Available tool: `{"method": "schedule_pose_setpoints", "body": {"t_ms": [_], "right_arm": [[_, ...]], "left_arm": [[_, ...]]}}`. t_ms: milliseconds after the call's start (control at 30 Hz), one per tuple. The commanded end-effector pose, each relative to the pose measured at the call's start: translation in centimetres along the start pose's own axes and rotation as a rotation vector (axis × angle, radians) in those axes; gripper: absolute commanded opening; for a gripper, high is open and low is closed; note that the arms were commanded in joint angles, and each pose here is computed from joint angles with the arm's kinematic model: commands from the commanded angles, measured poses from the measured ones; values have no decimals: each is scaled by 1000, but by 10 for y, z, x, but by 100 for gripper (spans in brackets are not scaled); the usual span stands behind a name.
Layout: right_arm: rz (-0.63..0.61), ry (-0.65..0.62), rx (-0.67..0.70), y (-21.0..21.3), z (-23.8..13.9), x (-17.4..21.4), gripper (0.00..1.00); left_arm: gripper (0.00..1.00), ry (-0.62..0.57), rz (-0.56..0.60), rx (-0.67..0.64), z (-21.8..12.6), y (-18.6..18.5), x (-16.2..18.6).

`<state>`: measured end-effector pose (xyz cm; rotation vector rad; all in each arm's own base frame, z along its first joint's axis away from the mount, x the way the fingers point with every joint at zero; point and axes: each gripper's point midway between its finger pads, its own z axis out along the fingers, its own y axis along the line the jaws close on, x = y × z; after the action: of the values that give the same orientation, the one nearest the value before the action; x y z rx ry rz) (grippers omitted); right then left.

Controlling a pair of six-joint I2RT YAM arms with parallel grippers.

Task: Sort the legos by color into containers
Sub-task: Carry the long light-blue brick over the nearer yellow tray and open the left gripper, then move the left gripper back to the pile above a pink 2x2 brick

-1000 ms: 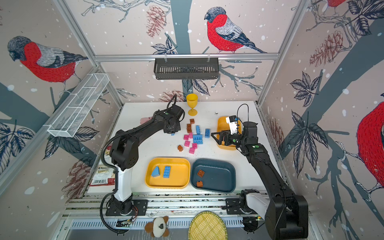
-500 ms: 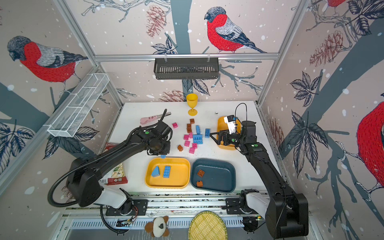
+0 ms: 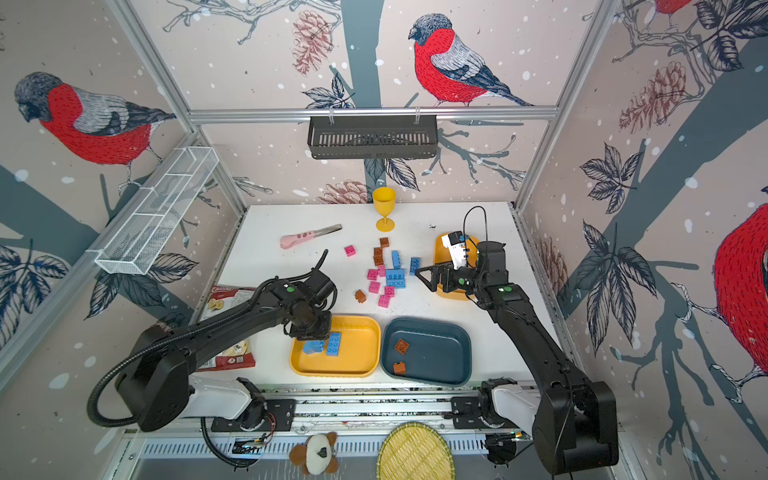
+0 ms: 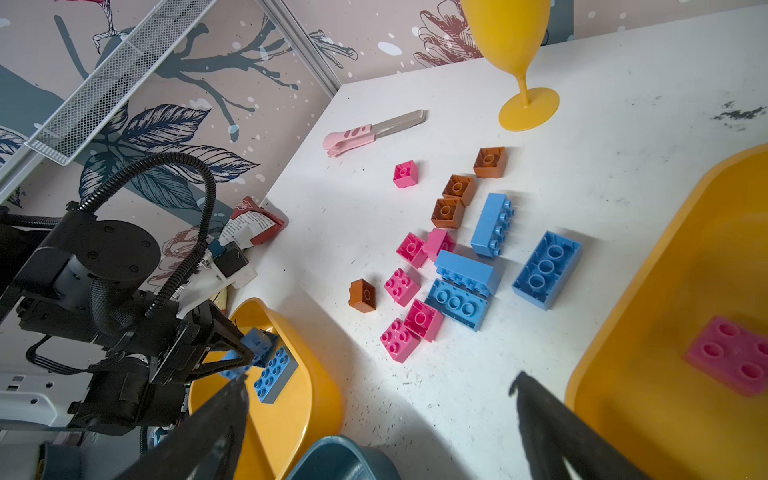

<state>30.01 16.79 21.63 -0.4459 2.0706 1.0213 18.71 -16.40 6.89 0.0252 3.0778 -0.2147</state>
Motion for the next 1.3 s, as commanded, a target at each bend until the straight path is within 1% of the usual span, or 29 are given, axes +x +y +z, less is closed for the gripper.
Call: {"method": "schedule_pose_setpoints", "body": {"t_ms": [0, 100, 200, 267, 367, 467, 700, 867, 967, 1133, 1267], "right_arm": [[-28, -12, 5, 2, -2, -4, 99], [-33, -16, 12, 1, -3, -6, 99], [-35, -20, 14, 1, -3, -8, 99], [-37, -23, 15, 1, -4, -10, 99], [-38, -27, 19, 0, -4, -12, 99], [-41, -34, 22, 0, -5, -15, 99], [-53, -64, 7, 7, -6, -25, 99], [-52, -61, -1, 8, -4, -21, 100], [-52, -61, -3, 8, -3, -20, 100], [-54, -54, 12, 5, -2, -17, 100], [-50, -52, 19, 4, -2, -14, 99]], "left_arm": [[57, -27, 9, -9, -4, -2, -9], [62, -46, 23, -7, -13, -5, -19], [63, -88, 22, -8, -24, -7, -41], [64, -134, 6, -14, -32, -7, -65], [65, -212, -31, 12, -43, -10, -106], [66, -271, -53, 21, -46, -16, -144], [66, -329, -143, 7, -24, -13, -211], [68, -369, -236, 22, -6, -15, -257], [68, -383, -269, 18, 7, -18, -280], [68, -352, -291, -16, 39, -19, -299], [68, -358, -306, -13, 52, -22, -315]]}}
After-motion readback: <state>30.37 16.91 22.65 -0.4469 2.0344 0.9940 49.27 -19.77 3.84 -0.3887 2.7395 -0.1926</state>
